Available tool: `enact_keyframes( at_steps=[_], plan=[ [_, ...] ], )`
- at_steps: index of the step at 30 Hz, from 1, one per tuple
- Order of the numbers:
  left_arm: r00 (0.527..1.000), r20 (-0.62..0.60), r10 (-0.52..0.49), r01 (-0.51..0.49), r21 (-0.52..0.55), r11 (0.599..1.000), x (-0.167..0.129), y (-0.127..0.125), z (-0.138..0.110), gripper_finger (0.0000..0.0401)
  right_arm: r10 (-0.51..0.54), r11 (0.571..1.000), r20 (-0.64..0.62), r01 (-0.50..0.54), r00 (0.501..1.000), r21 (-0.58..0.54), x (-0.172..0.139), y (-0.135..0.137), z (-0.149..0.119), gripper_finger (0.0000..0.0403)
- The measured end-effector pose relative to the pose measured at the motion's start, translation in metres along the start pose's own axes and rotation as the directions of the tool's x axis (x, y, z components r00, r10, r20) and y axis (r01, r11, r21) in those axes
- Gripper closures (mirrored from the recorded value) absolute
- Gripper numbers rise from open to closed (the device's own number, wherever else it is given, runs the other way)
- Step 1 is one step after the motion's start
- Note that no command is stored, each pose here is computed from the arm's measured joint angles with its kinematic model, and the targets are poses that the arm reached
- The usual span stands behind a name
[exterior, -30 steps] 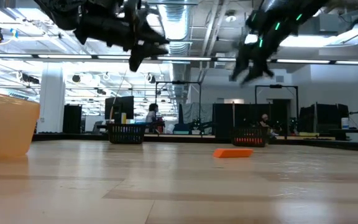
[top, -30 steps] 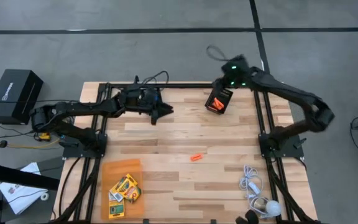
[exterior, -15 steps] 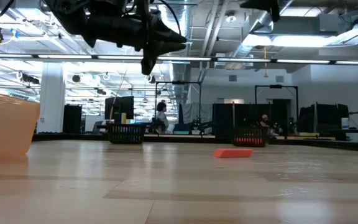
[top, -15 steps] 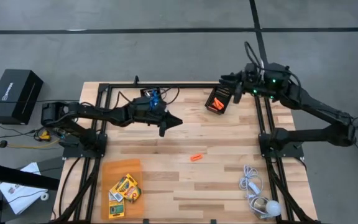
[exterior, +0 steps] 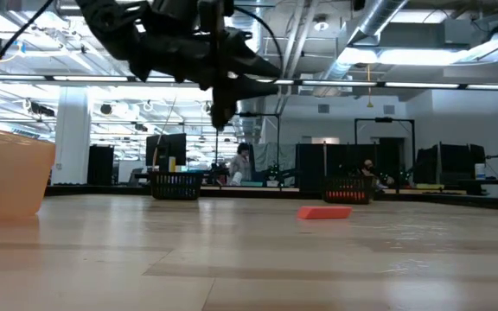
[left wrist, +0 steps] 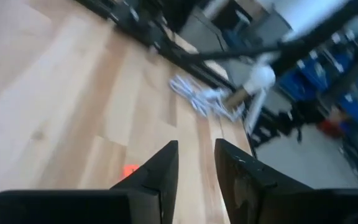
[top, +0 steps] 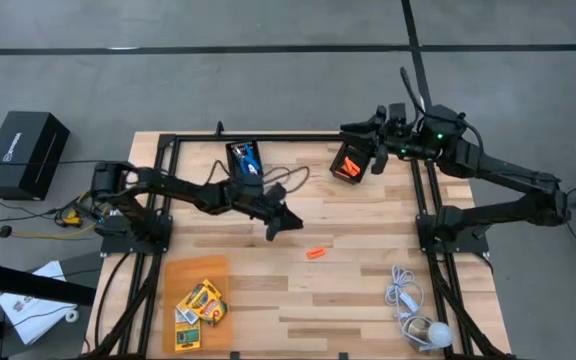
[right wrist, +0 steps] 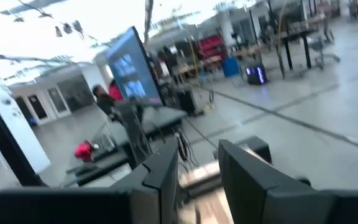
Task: Pick & Place School Supplies
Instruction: Put the orange eraser into the right black bin
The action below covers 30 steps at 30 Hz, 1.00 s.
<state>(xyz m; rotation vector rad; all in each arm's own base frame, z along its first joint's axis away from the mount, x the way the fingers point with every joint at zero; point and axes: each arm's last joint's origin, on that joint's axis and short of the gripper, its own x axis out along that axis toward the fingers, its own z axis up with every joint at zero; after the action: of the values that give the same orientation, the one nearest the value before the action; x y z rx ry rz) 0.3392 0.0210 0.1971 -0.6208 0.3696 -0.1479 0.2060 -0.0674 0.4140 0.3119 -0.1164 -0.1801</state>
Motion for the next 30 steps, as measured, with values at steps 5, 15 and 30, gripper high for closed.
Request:
enact_keyframes(
  at_steps=[5,15,30],
  plan=[
    [0.997,-0.069,-0.034,0.038,0.061,0.997,0.019,-0.001,-0.012,0.0337,0.035,0.999,0.073,-0.037,0.997,0.026,0.0,0.005,0.006,0.0296],
    [0.994,-0.106,-0.018,0.043,0.235,0.971,0.034,0.007,-0.023,0.0399,0.06,0.995,0.082,-0.066,0.995,0.075,0.0,0.011,0.006,0.0296],
    [0.984,-0.174,-0.036,0.129,0.559,0.819,0.06,0.003,-0.035,0.0396,0.073,0.993,0.072,-0.079,0.995,0.084,0.0,0.014,0.005,0.0296]
  ],
)
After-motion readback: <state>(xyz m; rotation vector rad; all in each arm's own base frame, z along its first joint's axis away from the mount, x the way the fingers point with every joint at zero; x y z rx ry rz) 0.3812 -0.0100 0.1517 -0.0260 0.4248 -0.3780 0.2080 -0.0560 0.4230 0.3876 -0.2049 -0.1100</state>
